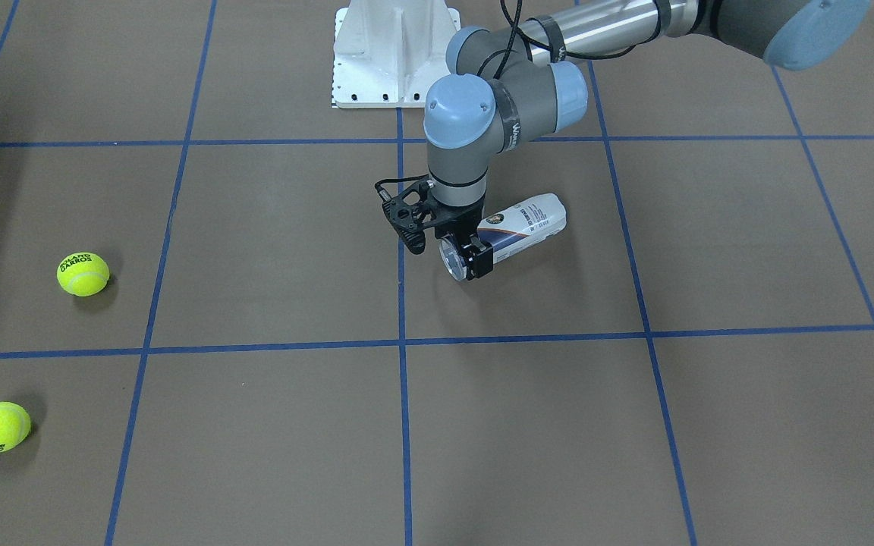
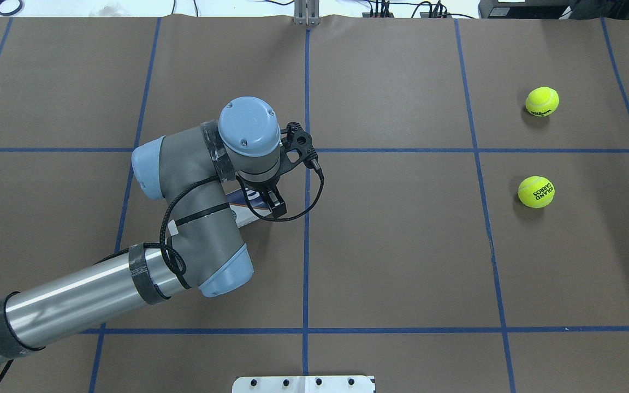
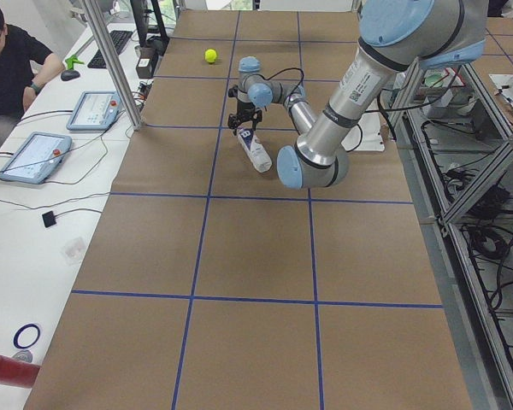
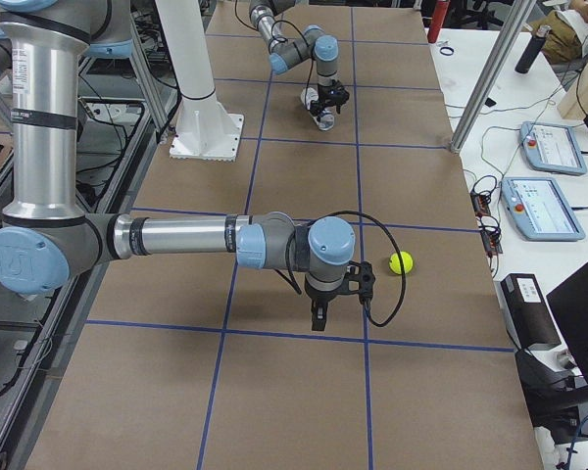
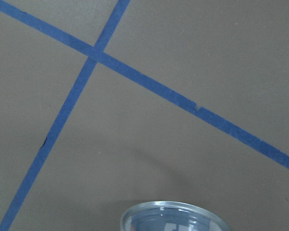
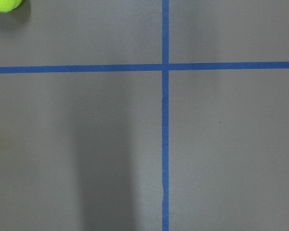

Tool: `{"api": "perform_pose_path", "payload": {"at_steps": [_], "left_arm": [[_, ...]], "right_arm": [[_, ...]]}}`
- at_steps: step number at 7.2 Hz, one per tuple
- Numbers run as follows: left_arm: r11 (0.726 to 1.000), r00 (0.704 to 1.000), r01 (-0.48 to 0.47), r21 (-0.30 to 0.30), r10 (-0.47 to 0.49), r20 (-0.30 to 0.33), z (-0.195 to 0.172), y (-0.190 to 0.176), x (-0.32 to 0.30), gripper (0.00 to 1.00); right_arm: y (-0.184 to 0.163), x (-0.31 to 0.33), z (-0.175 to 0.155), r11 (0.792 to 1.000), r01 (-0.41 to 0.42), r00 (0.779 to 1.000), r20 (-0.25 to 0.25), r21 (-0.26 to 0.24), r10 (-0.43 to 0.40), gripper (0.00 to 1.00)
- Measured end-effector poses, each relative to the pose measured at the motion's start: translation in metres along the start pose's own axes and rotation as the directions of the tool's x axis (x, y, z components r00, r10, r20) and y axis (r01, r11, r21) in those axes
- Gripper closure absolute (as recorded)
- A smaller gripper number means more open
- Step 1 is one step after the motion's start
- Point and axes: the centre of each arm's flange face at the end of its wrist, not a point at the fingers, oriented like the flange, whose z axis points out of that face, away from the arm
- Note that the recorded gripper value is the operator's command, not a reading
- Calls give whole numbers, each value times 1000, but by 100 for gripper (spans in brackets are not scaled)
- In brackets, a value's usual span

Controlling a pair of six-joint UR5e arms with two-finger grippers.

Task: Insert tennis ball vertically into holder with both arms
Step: 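Close the left gripper on the Wilson can near its open end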

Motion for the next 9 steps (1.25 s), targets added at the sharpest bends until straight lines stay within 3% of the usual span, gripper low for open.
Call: {"api": "perform_pose_path", "payload": {"at_steps": [8, 9], "left_arm": [[1000, 1000, -18, 0, 18, -12, 15, 0, 11, 2], [1000, 1000, -18, -3, 18, -11, 17, 1, 11, 10]], "right_arm": [[0, 0, 1, 1000, -1, 1000, 1, -1, 1, 0], [0, 0, 1, 1000, -1, 1000, 1, -1, 1, 0]]}}
